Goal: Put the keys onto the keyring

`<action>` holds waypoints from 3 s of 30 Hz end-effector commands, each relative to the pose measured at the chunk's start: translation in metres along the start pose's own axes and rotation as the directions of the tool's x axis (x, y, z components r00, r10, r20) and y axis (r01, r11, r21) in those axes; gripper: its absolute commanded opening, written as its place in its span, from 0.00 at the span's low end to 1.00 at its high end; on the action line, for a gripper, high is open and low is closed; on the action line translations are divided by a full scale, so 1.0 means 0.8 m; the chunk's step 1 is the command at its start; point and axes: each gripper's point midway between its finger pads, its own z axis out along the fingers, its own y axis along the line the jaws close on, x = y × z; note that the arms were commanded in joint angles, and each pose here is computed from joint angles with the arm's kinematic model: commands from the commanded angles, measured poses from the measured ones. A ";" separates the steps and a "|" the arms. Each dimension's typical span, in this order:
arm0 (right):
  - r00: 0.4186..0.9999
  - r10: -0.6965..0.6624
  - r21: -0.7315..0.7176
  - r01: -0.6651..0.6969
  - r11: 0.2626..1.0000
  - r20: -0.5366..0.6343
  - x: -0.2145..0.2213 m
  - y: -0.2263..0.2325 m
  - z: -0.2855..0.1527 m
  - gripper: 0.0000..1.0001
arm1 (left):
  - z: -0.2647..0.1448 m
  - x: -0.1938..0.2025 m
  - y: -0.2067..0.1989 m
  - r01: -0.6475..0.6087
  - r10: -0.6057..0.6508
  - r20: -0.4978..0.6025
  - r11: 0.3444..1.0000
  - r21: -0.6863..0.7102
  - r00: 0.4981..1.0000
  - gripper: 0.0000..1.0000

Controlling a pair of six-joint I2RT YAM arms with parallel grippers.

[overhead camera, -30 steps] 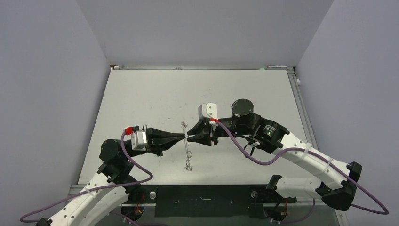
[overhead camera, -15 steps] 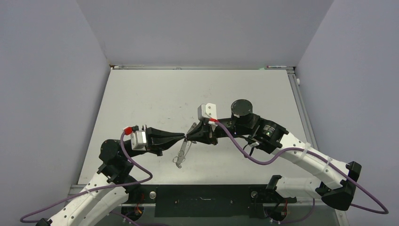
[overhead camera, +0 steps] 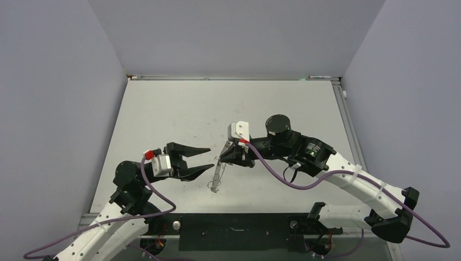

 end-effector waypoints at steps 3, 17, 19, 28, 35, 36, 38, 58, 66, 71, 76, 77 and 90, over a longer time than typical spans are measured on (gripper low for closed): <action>0.994 -0.087 0.090 0.093 0.992 -0.064 -0.022 -0.016 -0.020 0.05 | -0.002 0.009 0.007 -0.065 0.066 -0.133 0.998 0.015 0.989 0.45; 0.948 -0.125 0.124 0.168 0.978 -0.293 0.003 -0.010 -0.016 0.05 | 0.010 0.025 -0.002 0.034 -0.006 -0.229 0.993 0.117 0.973 0.33; 0.947 -0.126 0.122 0.168 0.978 -0.296 0.005 -0.009 -0.015 0.05 | 0.010 0.029 -0.004 0.041 -0.011 -0.234 0.992 0.123 0.972 0.33; 0.945 -0.130 0.105 0.169 0.980 -0.301 0.006 -0.008 -0.009 0.05 | 0.015 0.037 -0.010 0.090 -0.053 -0.239 0.985 0.146 0.970 0.28; 0.944 -0.131 0.088 0.164 0.983 -0.303 0.008 -0.004 -0.003 0.05 | 0.019 0.041 -0.014 0.109 -0.072 -0.225 0.982 0.153 0.972 0.28; 0.945 -0.132 0.086 0.164 0.983 -0.301 0.008 -0.004 -0.002 0.05 | 0.020 0.041 -0.014 0.112 -0.075 -0.227 0.982 0.153 0.971 0.27; 0.945 -0.132 0.084 0.164 0.983 -0.300 0.008 -0.004 -0.001 0.05 | 0.021 0.042 -0.015 0.114 -0.077 -0.228 0.981 0.156 0.971 0.27; 0.947 -0.136 0.085 0.167 0.982 -0.290 0.007 -0.001 -0.004 0.05 | 0.017 0.057 -0.004 0.050 -0.030 -0.279 0.997 0.067 0.960 0.32; 0.951 -0.137 0.077 0.164 0.983 -0.278 0.005 0.000 -0.001 0.05 | 0.019 0.057 -0.005 0.061 -0.037 -0.279 0.995 0.079 0.960 0.26; 0.951 -0.139 0.078 0.167 0.983 -0.275 0.003 -0.001 0.000 0.05 | 0.018 0.059 -0.006 0.069 -0.044 -0.286 0.994 0.080 0.957 0.25; 0.952 -0.143 0.079 0.170 0.982 -0.270 0.002 -0.001 0.000 0.05 | 0.018 0.063 -0.005 0.073 -0.047 -0.295 0.994 0.078 0.954 0.22; 0.953 -0.144 0.080 0.171 0.982 -0.267 0.001 -0.001 0.000 0.05 | 0.018 0.063 -0.005 0.073 -0.048 -0.296 0.995 0.075 0.954 0.21; 0.960 -0.151 0.071 0.172 0.983 -0.236 -0.007 0.003 -0.001 0.05 | 0.019 0.067 -0.005 0.078 -0.051 -0.303 0.994 0.079 0.951 0.11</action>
